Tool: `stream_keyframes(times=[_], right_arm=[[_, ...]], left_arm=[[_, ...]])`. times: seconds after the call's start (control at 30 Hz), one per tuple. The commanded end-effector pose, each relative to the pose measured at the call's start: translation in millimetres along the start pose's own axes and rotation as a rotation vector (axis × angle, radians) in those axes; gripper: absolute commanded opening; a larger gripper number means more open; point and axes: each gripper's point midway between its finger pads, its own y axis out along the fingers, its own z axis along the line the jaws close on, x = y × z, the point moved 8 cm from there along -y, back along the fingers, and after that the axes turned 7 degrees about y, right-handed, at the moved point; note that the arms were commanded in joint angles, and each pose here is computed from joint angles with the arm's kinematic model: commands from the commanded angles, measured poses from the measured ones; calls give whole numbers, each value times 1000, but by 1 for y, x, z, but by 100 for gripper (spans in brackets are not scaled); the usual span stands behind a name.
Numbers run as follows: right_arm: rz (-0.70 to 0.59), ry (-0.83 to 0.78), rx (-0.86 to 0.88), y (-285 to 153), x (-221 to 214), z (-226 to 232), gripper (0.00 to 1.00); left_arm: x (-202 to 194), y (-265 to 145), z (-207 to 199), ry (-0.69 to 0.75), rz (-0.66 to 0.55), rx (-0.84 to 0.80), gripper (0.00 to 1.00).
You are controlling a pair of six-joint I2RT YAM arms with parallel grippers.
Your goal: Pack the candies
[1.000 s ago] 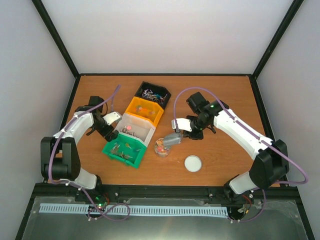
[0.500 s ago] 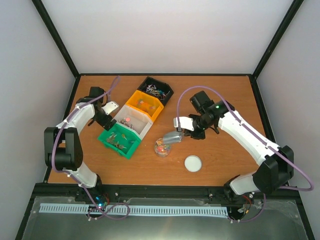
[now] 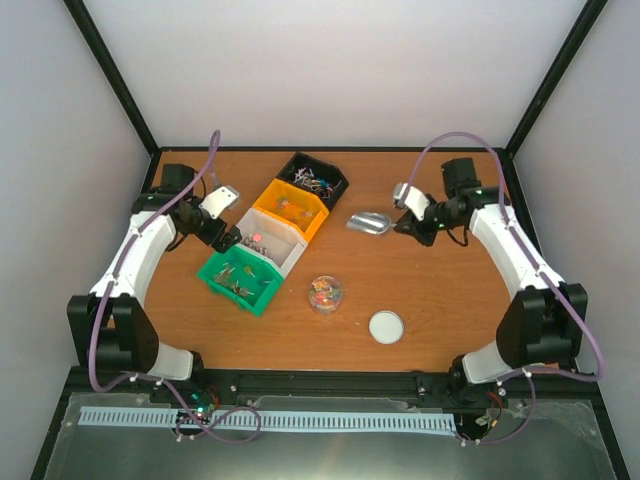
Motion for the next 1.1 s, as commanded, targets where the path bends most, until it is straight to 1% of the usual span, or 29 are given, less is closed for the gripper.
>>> stream_keyframes(times=[0.0,0.13,0.2,0.27,0.4,0.5,0.6,0.73,0.9,1.07], right_arm=[[-139,174,-9,10,-18,-49,3],[-157,256,-61,20,-39,-79,3],[-156,278,-76,25,-48,-89,3],[-143,283,-91,32,-56,-96,3],[-117,281,-101,49,-73,-106,3],[-98,281,-97,59,-82,-110,3],[-86,287,-91,65,-86,-115,3],[-68,286,-99,66,-89,-119,5],[23,270,-88,71,-102,-116,12],[64,252,-83,70,-109,-109,27]], left_arm=[[26,-26,-2,-50,-198,22,100],[40,-43,6,-122,-323,116,100],[44,-48,10,-163,-370,163,100],[48,-51,12,-176,-404,170,100],[53,-47,12,-190,-400,106,100],[56,-37,12,-200,-354,15,100],[54,-32,11,-210,-342,-13,100],[53,-30,7,-197,-360,-32,100],[53,-31,6,-193,-374,-29,100],[53,-28,6,-199,-374,-45,100]])
